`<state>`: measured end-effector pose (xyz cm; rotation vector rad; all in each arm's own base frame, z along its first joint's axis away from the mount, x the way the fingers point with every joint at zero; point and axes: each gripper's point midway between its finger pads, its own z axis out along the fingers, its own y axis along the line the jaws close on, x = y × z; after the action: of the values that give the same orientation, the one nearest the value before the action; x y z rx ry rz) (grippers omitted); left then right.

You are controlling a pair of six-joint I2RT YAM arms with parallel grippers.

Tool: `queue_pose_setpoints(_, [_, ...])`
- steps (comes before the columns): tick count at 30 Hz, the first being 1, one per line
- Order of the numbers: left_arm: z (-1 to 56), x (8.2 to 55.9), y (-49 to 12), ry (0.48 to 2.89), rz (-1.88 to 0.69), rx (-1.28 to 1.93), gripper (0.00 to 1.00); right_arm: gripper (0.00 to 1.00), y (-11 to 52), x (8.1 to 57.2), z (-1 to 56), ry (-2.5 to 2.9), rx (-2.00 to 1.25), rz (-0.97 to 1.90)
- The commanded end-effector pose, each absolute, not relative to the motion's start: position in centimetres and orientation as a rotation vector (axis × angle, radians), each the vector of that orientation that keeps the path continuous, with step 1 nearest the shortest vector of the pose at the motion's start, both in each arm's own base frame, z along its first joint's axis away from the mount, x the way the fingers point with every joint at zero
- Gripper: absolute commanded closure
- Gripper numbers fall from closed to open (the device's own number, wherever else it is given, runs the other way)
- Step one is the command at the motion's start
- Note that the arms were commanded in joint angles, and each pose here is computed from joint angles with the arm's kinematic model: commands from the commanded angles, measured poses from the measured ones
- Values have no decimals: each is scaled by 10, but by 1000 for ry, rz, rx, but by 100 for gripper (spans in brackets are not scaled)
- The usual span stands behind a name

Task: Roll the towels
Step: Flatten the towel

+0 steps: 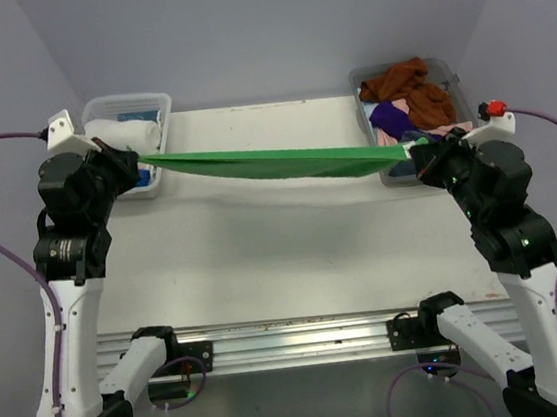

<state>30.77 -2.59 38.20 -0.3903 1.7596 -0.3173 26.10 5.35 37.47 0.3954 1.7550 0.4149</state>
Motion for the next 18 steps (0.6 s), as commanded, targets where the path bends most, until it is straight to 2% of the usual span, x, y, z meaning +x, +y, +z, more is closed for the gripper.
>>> queue_pose_setpoints(1, [390,277,-19,1751,-284,-369,100,100,34,217,366,1774,424,353])
queue_pose_setpoints(6, [413,227,-15,1674,-286,-370,100,100,28,161,378,1756,418,402])
queue_pose_setpoints(10, [419,189,-9,1655,-274,-390,100,100,30,135,366,1828,430,438])
queue_pose_setpoints(15, [364,202,-5,1796,-234,-470,100,100,36,157,320,1975,494,402])
queue_pose_setpoints(18, [307,236,-4,1933,-194,-534,100,100,41,197,250,2133,531,315])
